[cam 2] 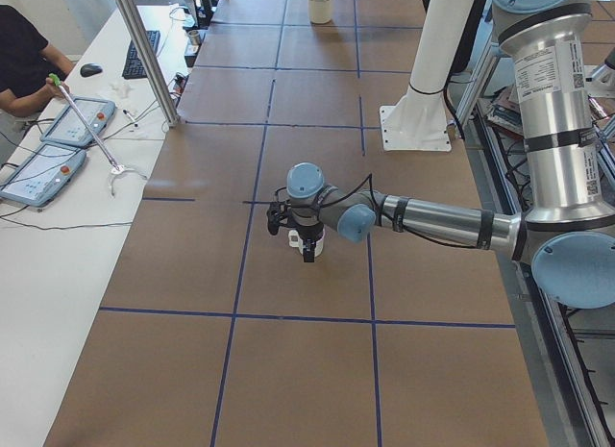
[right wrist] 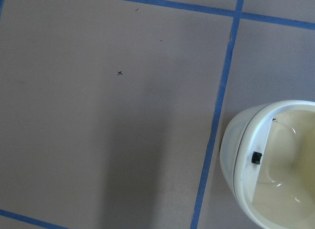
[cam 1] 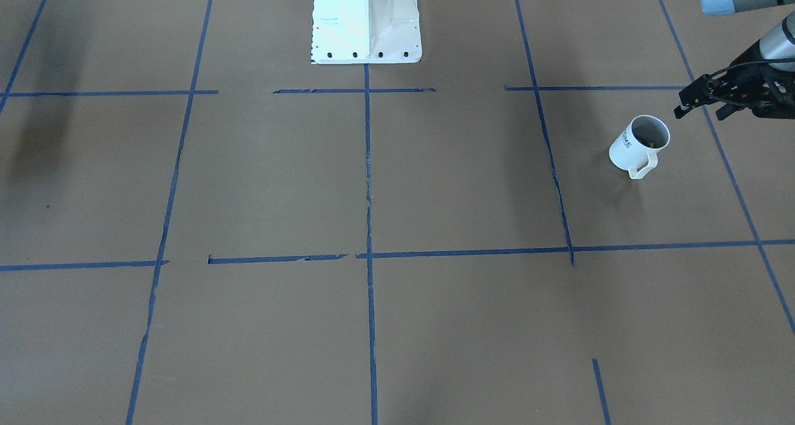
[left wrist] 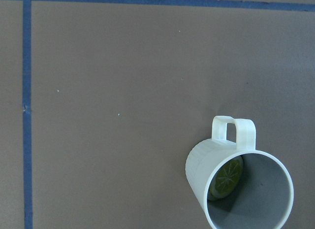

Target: Left arm hands cup to right arm to dump lemon

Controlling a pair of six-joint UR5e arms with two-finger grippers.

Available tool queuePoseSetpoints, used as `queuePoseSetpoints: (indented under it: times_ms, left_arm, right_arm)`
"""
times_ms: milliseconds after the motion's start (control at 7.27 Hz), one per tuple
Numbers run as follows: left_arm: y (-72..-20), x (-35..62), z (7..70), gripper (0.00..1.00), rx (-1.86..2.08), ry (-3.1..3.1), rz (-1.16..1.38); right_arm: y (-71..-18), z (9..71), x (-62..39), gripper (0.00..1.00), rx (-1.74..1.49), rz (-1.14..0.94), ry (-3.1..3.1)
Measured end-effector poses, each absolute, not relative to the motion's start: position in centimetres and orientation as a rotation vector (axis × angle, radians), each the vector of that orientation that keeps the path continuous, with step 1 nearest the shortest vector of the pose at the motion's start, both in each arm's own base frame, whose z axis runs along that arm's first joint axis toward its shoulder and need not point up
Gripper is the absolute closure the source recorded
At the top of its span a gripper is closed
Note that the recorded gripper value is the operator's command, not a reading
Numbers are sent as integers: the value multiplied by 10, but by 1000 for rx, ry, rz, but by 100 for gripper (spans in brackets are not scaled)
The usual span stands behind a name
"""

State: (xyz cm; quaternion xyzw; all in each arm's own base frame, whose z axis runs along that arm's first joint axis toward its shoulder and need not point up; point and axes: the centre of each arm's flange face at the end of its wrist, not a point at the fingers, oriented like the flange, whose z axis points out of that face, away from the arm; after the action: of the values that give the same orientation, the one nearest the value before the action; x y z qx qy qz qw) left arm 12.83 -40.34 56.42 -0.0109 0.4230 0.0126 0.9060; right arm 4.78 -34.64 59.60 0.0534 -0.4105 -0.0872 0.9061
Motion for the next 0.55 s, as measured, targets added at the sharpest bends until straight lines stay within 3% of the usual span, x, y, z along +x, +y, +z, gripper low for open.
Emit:
queuePoseSetpoints:
  times_ms: [413,550]
  left_arm:
    - [-414,158,567,0,-25,850,65]
    - [-420,166,570,12,-30,847,74]
  right_arm:
    - [-348,595,44,0,117,-196,-854]
    - [-348,594,43,0,124,-200,-854]
